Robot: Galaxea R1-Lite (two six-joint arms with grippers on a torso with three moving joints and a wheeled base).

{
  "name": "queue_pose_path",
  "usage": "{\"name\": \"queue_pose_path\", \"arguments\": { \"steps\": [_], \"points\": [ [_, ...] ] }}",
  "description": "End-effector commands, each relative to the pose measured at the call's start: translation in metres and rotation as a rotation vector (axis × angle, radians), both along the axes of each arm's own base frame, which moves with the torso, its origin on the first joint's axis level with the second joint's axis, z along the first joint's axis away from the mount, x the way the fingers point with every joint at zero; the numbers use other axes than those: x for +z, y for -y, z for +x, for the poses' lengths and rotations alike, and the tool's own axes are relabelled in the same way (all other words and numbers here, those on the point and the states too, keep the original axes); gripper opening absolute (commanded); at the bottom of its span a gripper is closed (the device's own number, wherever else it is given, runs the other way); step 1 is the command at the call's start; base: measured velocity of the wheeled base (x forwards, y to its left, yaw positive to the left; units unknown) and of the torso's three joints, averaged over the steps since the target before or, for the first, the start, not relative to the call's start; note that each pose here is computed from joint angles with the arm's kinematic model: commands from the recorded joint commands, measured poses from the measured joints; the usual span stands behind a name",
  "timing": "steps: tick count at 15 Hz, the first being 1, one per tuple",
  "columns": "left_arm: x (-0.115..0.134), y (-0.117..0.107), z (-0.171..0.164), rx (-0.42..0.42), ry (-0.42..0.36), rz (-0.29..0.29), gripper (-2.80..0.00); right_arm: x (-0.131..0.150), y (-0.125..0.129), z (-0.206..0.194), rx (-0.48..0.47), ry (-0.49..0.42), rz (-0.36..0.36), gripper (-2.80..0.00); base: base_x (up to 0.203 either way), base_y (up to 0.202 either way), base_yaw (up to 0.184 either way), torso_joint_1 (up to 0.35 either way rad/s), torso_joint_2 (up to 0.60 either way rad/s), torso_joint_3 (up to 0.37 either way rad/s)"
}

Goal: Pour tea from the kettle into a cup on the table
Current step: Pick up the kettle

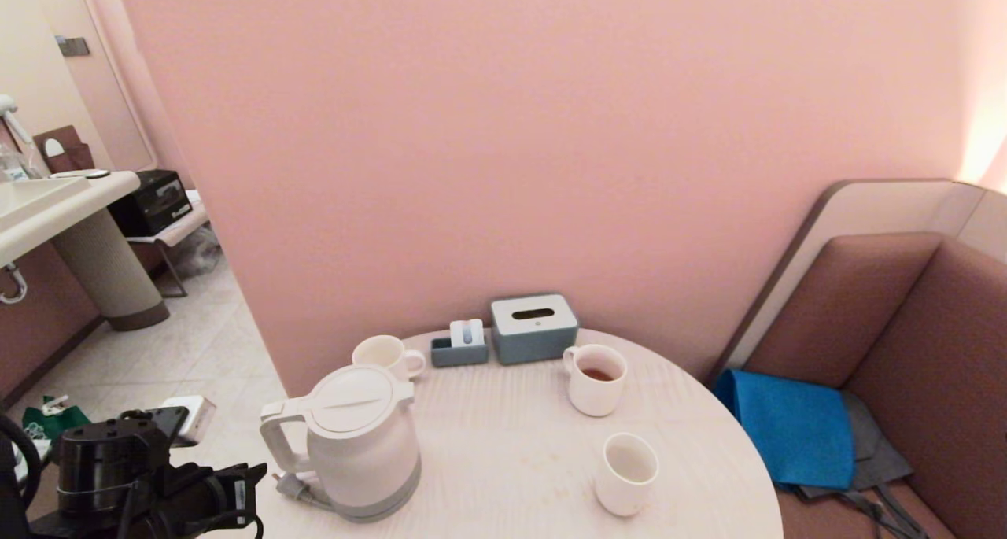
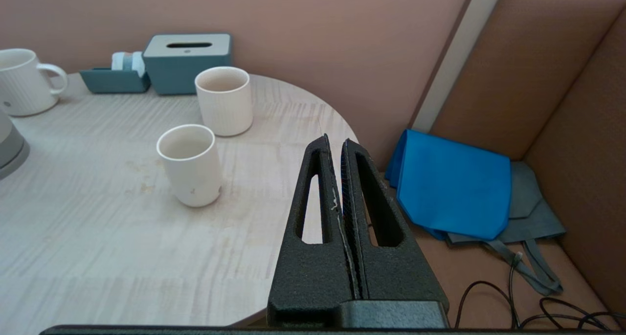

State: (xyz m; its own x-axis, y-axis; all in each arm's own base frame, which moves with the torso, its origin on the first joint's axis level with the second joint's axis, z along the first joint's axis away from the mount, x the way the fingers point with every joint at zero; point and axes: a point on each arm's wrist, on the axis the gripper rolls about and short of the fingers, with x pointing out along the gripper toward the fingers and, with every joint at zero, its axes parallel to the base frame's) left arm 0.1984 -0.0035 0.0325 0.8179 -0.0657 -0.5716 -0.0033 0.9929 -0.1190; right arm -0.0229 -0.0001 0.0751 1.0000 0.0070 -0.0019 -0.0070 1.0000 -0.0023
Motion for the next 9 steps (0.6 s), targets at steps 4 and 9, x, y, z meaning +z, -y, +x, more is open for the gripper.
{"name": "queue_pose_path", "arguments": {
  "steps": [4, 9],
  "points": [
    [0.003, 0.001, 0.000, -0.003, 0.019, 0.000, 0.00, 0.000, 0.000, 0.000, 0.001, -0.001, -0.001, -2.80, 0.000, 0.000, 0.000, 0.000, 0.00, 0.000],
    [-0.028, -0.005, 0.017, 0.022, -0.004, 0.031, 0.00, 0.000, 0.000, 0.000, 0.001, -0.001, -0.001, -2.80, 0.000, 0.000, 0.000, 0.000, 0.00, 0.000]
  ]
}}
